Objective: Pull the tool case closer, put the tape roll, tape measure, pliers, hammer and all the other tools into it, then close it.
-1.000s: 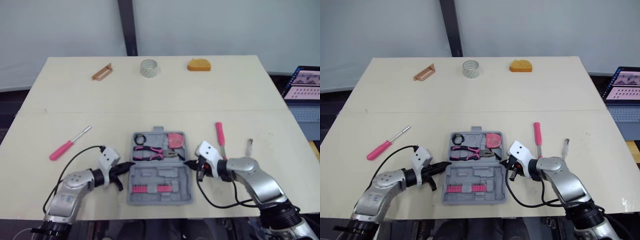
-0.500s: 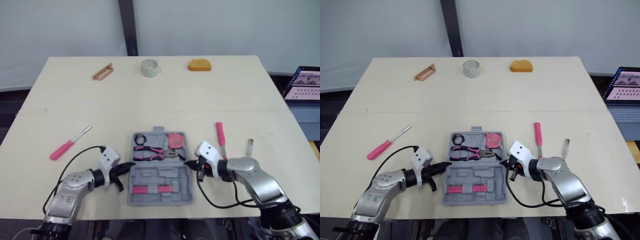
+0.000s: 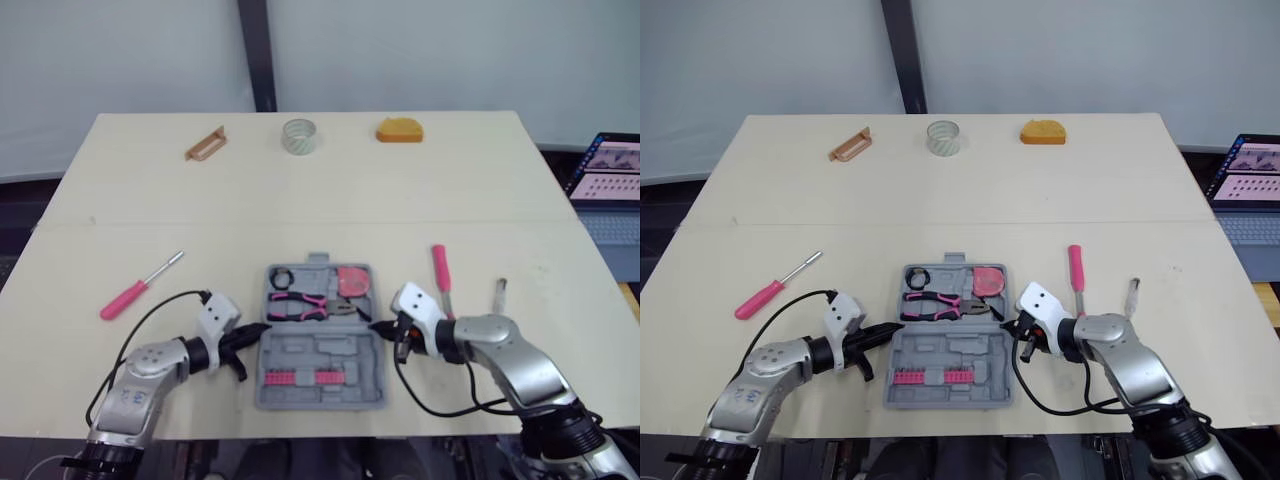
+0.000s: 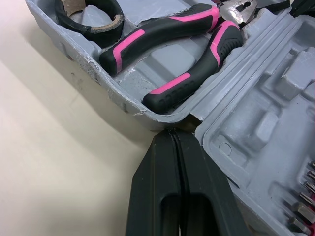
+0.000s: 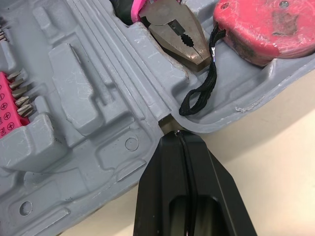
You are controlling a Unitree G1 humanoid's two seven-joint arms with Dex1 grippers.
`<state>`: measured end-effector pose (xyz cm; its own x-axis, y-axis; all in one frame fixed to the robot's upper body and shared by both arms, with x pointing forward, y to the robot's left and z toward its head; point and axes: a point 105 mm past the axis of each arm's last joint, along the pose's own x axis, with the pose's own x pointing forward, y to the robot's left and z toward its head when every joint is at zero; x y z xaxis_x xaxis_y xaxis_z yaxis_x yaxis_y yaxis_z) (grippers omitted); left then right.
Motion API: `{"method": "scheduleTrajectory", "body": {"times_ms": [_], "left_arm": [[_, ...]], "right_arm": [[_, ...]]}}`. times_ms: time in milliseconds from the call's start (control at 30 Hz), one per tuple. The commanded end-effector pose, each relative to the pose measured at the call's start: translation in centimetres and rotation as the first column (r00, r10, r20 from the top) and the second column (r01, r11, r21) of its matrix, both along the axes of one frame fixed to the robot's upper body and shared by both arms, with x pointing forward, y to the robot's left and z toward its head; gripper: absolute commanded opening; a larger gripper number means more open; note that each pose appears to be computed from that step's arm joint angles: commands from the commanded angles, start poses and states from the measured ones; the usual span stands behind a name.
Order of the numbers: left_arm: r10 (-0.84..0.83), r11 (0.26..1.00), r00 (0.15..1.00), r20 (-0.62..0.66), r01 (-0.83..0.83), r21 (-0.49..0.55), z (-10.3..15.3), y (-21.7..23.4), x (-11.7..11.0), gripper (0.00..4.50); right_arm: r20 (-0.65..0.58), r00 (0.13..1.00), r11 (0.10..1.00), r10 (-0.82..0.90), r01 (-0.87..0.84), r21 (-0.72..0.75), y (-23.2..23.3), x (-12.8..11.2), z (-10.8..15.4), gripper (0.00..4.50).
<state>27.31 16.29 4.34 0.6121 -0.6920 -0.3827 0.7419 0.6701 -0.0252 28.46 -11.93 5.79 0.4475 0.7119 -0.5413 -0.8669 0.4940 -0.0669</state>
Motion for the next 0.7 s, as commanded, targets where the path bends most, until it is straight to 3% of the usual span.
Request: {"method": "scheduleTrajectory", "body": {"times_ms": [33, 467, 700], "left_arm": [[0.0, 1.0, 0.999, 0.038, 0.0, -0.015, 1.0, 0.4, 0.0, 0.01], [0.042, 0.999, 0.998, 0.038, -0.042, -0.001, 1.0, 2.1, 0.0, 0.01], [0.148, 0.989, 0.987, 0.062, -0.147, -0.017, 3.3, 6.1, -0.7, 0.01]], "right_arm": [[0.003, 1.0, 1.0, 0.028, -0.028, 0.006, 0.0, -0.4, 0.2, 0.0], [0.01, 1.0, 1.0, -0.02, 0.02, -0.016, -1.8, 0.1, 0.2, 0.0], [0.055, 0.998, 0.992, -0.043, 0.036, 0.119, -3.9, -0.3, 4.0, 0.0]]}}
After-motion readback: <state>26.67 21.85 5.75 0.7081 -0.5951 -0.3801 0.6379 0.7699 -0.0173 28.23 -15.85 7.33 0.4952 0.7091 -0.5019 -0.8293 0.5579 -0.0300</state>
